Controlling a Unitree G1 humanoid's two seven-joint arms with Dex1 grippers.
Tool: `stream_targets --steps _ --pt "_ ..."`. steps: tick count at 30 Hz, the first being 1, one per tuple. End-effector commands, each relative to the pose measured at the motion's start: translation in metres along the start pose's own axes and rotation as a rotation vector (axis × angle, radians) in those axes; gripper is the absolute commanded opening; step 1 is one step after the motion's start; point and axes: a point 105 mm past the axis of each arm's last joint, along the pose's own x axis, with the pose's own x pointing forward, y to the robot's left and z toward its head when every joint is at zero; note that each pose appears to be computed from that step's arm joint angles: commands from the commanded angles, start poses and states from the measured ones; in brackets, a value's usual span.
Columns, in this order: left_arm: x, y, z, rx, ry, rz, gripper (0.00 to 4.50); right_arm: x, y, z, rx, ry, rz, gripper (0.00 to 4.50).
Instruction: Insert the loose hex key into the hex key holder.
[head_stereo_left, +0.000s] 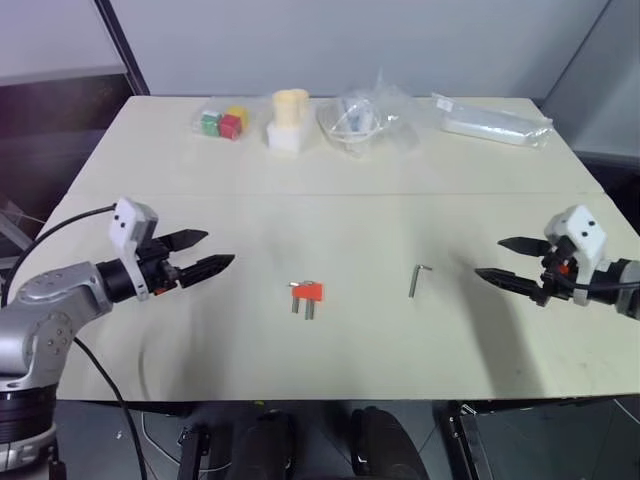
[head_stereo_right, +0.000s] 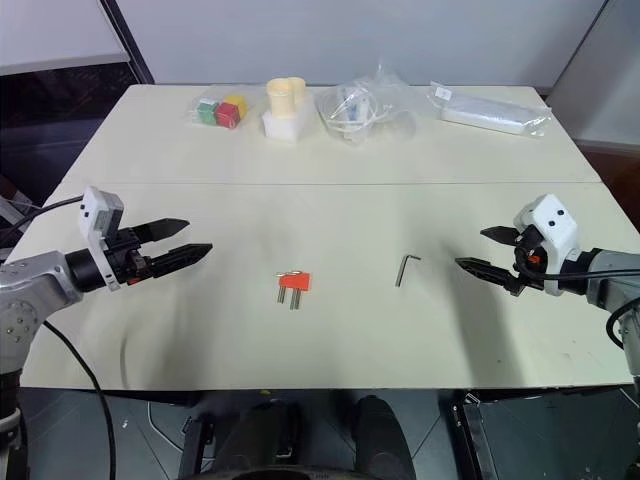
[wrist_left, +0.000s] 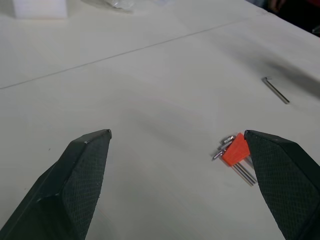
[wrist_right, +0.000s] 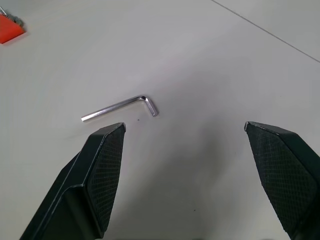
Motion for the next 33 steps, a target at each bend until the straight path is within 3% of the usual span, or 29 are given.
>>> stream_targets --steps 1,7,15,22,24,31,33 --pt "-0.002 0.001 0.010 0.041 -0.027 0.000 4.44 -0.002 -0.001 0.007 -0.026 -0.030 -0.013 3.98" --pt "0.000 -0.007 0.017 0.094 -0.002 -0.109 4.44 -0.001 -0.001 0.008 -0.030 -0.031 -0.015 3.98" --pt "-0.001 -0.034 0.013 0.366 0.219 -0.422 4.44 0.005 0.001 0.020 -0.066 -0.038 0.026 3.98" --pt "-0.004 -0.036 0.007 0.469 0.294 -0.501 4.44 0.007 0.012 0.022 -0.081 -0.020 0.098 3.98" --pt "-0.002 -0.034 0.009 0.470 0.279 -0.492 4.44 0.011 0.023 0.024 -0.080 -0.021 0.149 3.98" --pt "0.006 -0.039 0.011 0.461 0.247 -0.502 4.44 0.067 0.113 0.035 -0.140 -0.119 0.476 3.98" --pt "0.006 -0.042 0.009 0.456 0.248 -0.508 4.44 0.079 0.127 0.035 -0.159 -0.140 0.518 3.98"
